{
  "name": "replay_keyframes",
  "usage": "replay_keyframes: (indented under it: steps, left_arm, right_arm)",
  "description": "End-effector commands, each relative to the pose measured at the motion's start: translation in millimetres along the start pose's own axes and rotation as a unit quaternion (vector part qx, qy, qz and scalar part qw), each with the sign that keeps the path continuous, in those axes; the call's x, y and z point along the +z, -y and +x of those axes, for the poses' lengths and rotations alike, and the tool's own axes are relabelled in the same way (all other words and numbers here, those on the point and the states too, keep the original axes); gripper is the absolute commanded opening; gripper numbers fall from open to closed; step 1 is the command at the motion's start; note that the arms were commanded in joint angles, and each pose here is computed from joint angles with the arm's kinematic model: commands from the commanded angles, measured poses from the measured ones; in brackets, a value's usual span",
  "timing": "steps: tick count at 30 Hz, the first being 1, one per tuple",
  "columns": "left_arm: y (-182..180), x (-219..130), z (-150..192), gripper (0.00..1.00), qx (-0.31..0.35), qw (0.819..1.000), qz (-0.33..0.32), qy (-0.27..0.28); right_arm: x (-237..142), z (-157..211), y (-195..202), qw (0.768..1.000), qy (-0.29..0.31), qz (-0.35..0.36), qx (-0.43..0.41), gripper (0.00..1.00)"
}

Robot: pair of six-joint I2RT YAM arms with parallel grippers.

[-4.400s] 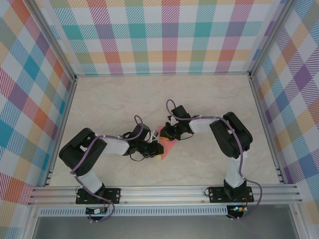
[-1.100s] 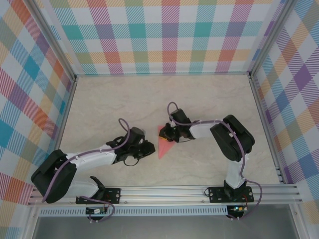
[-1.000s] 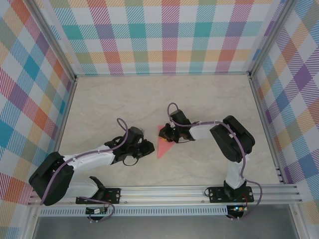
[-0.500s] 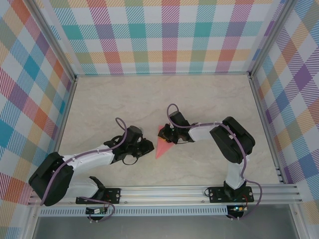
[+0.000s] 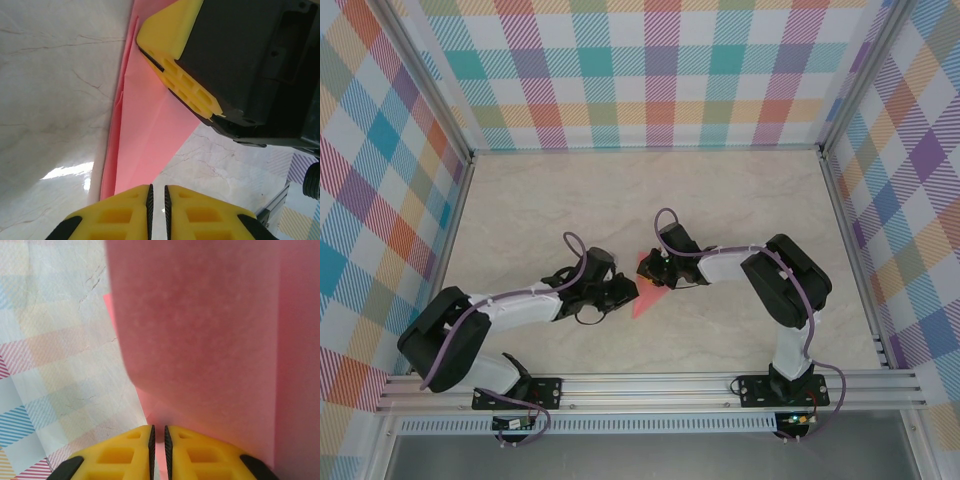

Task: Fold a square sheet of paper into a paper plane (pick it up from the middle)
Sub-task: Fourth fold the wing at the center of the table.

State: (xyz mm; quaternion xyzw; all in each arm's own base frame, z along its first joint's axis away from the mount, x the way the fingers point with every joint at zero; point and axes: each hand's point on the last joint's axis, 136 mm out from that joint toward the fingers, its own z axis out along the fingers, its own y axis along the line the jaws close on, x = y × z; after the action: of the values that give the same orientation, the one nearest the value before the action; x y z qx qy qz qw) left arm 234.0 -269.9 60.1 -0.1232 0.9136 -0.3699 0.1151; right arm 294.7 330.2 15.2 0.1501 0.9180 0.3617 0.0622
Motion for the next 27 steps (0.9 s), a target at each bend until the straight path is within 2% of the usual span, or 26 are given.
replay_keyframes:
  steps: [1, 15, 21, 27]
  left_arm:
    - [19.3, 5.0, -7.2, 0.16, -0.001, 0.999, 0.033, -0.003]
    - [6.4, 36.0, -14.4, 0.14, -0.011, 1.0, 0.002, -0.009]
    - [-30.7, 43.9, -5.4, 0.12, -0.027, 0.998, -0.052, -0.014]
    - [-73.4, 40.0, 13.6, 0.1, -0.036, 0.993, -0.108, -0.023]
  right_arm:
    - [8.4, 44.9, 84.7, 0.986, -0.066, 0.143, 0.048, 0.17]
    - [7.5, 45.7, 85.1, 0.986, -0.069, 0.146, 0.047, 0.17]
    - [8.5, 43.4, 79.9, 0.986, -0.07, 0.143, 0.038, 0.18]
    - [4.1, 27.9, 51.1, 0.991, -0.066, 0.119, -0.002, 0.2]
